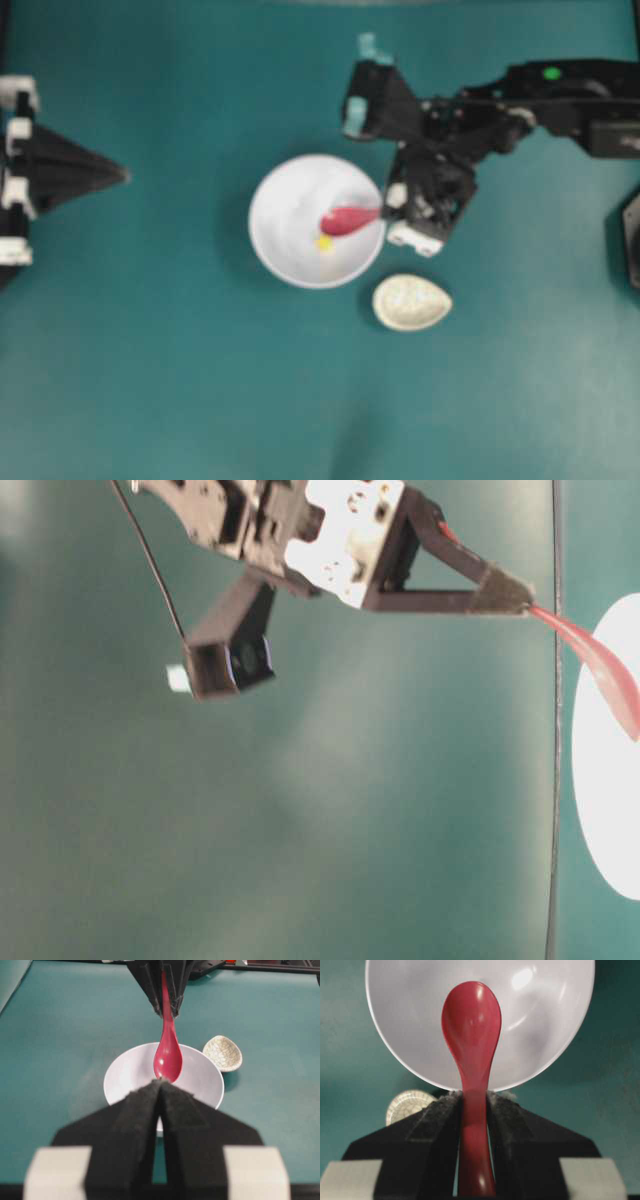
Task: Scoop the yellow hexagonal prism block from the bowl with a spoon using the right arm.
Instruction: 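Lower the spoon into the bowl beside the yellow block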
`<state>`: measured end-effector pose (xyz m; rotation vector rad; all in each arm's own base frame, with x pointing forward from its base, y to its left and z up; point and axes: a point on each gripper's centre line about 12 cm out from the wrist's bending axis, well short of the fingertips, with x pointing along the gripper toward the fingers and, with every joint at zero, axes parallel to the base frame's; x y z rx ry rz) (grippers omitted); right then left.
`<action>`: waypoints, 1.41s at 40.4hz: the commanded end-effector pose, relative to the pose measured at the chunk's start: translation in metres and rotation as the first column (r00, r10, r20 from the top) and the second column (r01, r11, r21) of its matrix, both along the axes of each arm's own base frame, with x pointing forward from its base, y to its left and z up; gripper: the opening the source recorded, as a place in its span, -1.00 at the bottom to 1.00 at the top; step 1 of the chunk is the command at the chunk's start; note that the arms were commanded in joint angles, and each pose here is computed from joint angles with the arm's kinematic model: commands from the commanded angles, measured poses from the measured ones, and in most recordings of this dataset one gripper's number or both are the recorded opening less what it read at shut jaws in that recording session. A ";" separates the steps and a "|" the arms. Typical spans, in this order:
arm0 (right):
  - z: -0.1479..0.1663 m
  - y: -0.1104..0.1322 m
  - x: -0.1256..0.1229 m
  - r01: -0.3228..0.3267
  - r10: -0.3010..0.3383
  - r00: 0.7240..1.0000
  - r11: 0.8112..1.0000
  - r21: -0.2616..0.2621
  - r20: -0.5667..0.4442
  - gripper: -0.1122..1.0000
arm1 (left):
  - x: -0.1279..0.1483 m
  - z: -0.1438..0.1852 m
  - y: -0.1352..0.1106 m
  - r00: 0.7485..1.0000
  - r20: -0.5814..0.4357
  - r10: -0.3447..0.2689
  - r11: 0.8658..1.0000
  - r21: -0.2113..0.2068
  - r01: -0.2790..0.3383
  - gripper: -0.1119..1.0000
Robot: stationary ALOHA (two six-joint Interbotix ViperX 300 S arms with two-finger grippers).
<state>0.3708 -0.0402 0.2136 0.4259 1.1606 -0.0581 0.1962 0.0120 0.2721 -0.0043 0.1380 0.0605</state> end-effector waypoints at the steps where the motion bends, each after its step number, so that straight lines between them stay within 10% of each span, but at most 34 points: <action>1: 0.014 -0.006 0.006 0.003 -0.004 0.999 1.000 -0.024 -0.038 -0.37 | 0.003 0.009 0.001 1.000 0.020 0.003 1.000 0.001 -0.003 -0.81; 57: 0.007 0.014 0.030 -0.087 0.080 0.974 0.996 -0.022 -0.210 -0.37 | 0.003 0.011 0.001 1.000 0.026 0.003 1.000 0.002 -0.003 -0.81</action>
